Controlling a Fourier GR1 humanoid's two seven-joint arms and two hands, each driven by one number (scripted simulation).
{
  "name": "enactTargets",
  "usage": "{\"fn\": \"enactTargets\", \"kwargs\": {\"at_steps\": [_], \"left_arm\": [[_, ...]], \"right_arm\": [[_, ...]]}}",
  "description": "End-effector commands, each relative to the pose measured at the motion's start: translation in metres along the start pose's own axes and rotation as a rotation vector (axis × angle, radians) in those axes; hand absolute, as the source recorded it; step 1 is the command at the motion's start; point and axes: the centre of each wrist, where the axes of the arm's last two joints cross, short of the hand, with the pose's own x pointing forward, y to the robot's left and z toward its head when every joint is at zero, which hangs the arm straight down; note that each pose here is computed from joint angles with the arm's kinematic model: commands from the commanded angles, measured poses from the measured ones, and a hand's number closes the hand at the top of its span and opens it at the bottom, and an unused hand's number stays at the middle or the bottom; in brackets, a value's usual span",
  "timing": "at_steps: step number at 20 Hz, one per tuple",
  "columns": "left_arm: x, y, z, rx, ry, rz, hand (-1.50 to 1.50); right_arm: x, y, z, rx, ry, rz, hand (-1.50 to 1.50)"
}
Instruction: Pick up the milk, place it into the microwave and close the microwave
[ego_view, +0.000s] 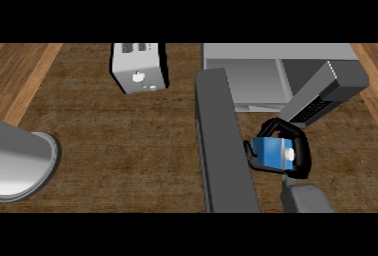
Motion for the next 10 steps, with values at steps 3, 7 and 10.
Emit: {"fn": "enactTargets", "kwargs": {"at_steps": [3, 7, 10], "left_arm": [[0.009, 0.006, -0.002, 0.007, 0.000, 0.002, -1.50], [0.018, 0.003, -0.001, 0.003, 0.011, -0.016, -1.50], [-0.003, 0.018, -0.010, 0.002, 0.018, -0.010, -1.50]], "right_arm": [[-0.011, 0.028, -0.033, 0.018, 0.024, 0.065, 1.50], [-0.031, 0.031, -0.038, -0.009, 0.103, 0.154, 1.50], [-0.053, 0.035, -0.045, -0.057, 0.114, 0.145, 1.50]]}}
